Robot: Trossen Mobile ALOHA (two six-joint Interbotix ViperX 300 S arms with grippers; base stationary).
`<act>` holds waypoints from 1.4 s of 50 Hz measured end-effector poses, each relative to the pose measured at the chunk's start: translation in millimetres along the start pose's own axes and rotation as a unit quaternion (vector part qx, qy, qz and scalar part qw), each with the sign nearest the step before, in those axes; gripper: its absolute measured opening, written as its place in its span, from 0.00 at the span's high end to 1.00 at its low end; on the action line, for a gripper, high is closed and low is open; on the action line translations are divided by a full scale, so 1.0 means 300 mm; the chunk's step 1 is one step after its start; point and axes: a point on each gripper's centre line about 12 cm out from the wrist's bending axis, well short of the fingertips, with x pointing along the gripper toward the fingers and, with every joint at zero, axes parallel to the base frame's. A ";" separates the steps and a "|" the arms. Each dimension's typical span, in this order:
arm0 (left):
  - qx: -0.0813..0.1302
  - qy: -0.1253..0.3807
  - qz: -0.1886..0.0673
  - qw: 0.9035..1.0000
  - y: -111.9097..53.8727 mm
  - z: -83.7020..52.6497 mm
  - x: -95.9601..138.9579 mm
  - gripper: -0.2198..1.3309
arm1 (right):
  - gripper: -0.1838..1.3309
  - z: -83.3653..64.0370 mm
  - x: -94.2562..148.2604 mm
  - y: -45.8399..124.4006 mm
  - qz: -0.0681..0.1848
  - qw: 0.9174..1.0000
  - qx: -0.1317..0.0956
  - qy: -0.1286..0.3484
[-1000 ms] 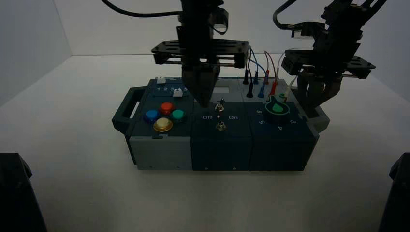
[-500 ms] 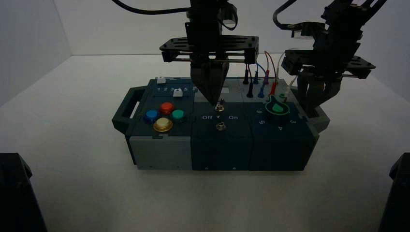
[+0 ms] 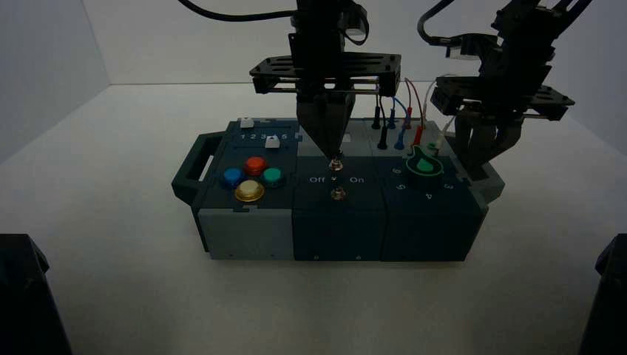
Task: Flip the top switch on with the left gripper.
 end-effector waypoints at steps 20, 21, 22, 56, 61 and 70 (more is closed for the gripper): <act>0.000 -0.006 -0.003 1.000 -0.009 0.018 -0.005 0.96 | 0.99 -0.001 -0.002 0.000 0.000 1.000 0.000 -0.001; 0.001 -0.006 -0.002 1.000 -0.010 0.020 -0.004 0.96 | 0.99 -0.003 -0.002 0.000 0.000 1.000 0.000 -0.001; 0.002 -0.006 -0.003 1.000 -0.011 0.021 -0.005 0.96 | 0.99 -0.002 -0.002 -0.001 0.000 1.000 0.001 -0.001; 0.015 -0.016 -0.013 1.000 -0.047 0.011 -0.060 0.96 | 0.99 -0.025 -0.022 0.004 0.002 1.000 -0.006 -0.008; 0.017 -0.023 -0.016 0.999 -0.046 0.007 -0.086 0.96 | 0.98 -0.046 -0.029 0.007 0.002 1.000 -0.011 0.002; 0.020 -0.031 -0.020 0.999 -0.038 -0.005 -0.122 0.96 | 0.98 -0.058 -0.068 0.017 0.006 1.000 -0.020 -0.004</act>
